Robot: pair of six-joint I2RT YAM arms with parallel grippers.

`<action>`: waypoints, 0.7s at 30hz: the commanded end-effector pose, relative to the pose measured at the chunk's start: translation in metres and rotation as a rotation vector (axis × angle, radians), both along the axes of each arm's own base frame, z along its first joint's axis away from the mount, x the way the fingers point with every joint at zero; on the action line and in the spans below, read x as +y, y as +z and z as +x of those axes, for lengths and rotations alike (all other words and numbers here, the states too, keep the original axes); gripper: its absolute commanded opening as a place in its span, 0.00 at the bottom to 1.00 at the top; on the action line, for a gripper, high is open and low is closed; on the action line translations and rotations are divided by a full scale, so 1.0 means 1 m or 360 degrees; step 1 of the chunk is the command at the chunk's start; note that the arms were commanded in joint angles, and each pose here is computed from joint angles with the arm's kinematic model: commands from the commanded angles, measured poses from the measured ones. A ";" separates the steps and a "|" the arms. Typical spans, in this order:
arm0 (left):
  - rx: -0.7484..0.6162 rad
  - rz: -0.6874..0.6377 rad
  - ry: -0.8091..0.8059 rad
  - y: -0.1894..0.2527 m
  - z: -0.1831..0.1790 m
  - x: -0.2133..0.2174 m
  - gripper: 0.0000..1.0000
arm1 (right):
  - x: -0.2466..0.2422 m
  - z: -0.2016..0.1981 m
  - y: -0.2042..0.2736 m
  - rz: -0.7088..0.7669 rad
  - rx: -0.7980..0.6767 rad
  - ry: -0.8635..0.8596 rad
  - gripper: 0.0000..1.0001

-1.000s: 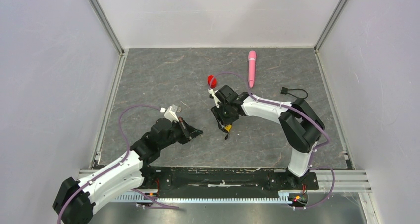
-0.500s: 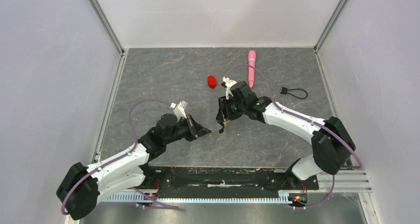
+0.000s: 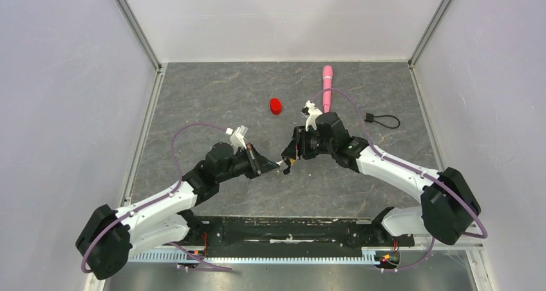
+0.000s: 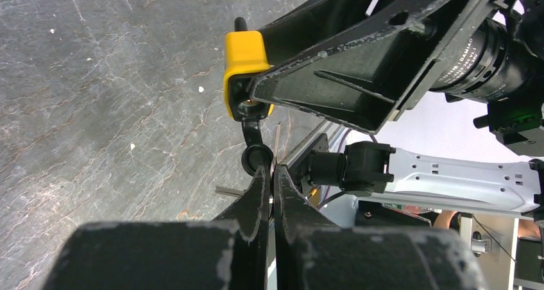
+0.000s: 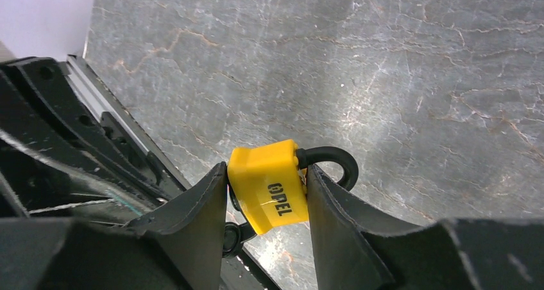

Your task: Unlock with the key

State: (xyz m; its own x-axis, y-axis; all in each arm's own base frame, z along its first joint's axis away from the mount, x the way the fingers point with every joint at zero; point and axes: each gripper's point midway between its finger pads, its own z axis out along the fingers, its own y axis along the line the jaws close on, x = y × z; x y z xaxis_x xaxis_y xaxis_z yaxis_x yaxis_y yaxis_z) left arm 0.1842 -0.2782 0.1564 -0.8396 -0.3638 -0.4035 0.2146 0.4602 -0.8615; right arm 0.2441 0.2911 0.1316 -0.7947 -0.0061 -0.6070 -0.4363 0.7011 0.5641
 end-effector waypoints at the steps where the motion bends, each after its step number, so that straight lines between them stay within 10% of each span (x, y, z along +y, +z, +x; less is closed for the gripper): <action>1: -0.0150 -0.0011 -0.0047 0.022 0.007 -0.008 0.02 | 0.014 0.008 0.049 0.0267 -0.0199 0.0026 0.00; 21: -0.0148 0.0100 0.0049 0.015 0.014 0.003 0.02 | 0.011 0.006 0.055 0.0313 -0.0246 0.0019 0.00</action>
